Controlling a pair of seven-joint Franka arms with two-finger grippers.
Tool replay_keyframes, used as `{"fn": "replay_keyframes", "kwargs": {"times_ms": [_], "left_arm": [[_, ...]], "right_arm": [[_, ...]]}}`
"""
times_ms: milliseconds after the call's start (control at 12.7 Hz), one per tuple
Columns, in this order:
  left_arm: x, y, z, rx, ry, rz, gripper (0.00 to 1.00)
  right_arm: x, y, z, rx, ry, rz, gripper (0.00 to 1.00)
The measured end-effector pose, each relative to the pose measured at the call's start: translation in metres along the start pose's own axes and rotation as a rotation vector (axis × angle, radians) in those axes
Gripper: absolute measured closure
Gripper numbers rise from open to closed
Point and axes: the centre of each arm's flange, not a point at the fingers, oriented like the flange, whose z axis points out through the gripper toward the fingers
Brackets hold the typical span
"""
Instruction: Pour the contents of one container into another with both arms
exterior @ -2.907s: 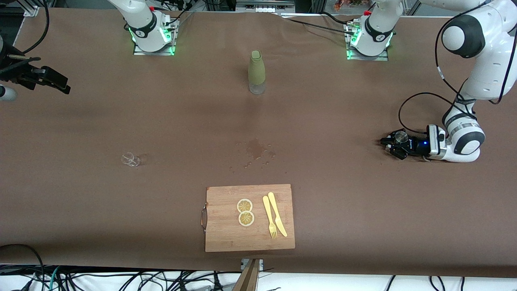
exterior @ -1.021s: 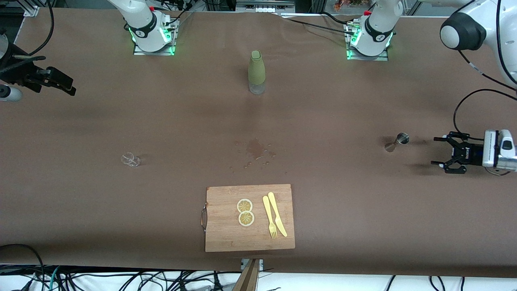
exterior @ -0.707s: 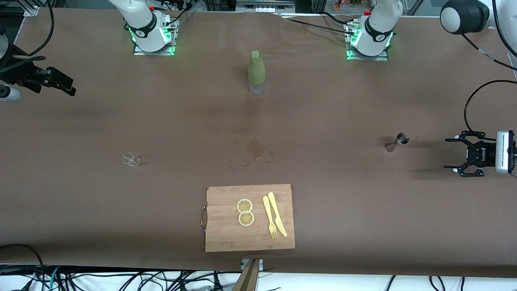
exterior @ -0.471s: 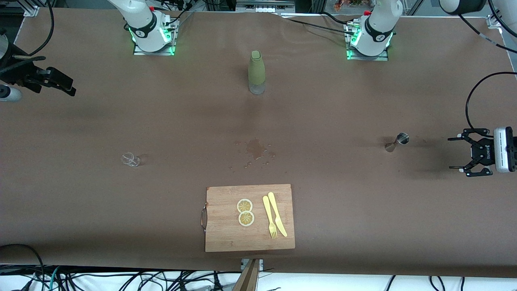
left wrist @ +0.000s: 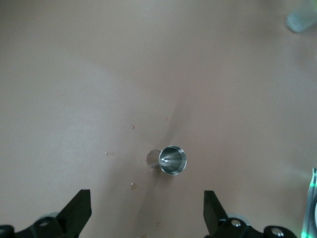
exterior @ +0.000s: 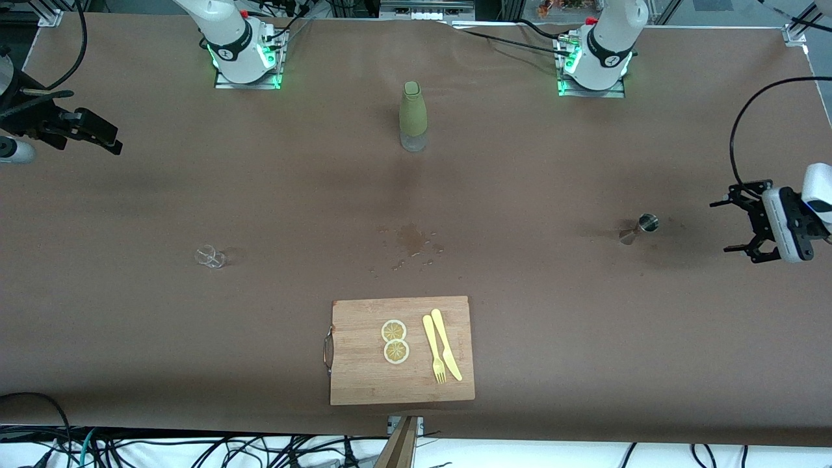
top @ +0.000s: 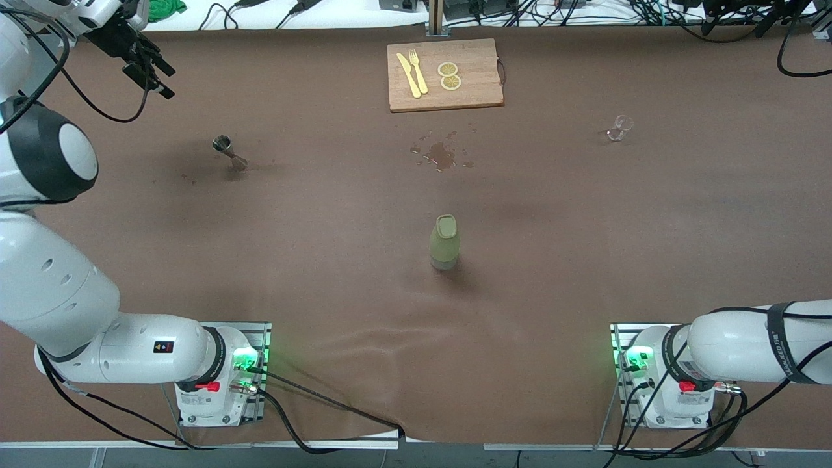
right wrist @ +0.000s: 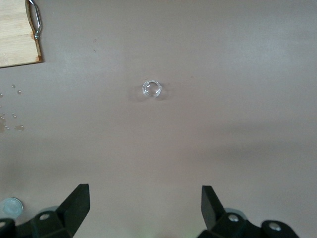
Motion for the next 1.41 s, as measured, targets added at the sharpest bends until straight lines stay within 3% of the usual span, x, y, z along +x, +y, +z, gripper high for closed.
{"fn": "replay_keyframes", "kwargs": {"times_ms": [314, 707, 1021, 1414], "left_arm": [[0.02, 0.041, -0.003, 0.047, -0.074, -0.331, 0.0], [0.067, 0.085, -0.02, 0.147, -0.117, -0.753, 0.0], [0.095, 0.104, -0.027, 0.25, -0.178, -0.866, 0.0], [0.117, 0.127, -0.059, 0.253, -0.204, -0.943, 0.0]], "right_arm": [[0.0, 0.0, 0.0, 0.0, 0.0, 0.0, 0.0], [0.0, -0.001, 0.0, 0.0, 0.0, -0.001, 0.0], [0.0, -0.001, 0.0, 0.0, 0.0, -0.001, 0.0], [0.0, -0.001, 0.0, 0.0, 0.0, -0.001, 0.0]]}}
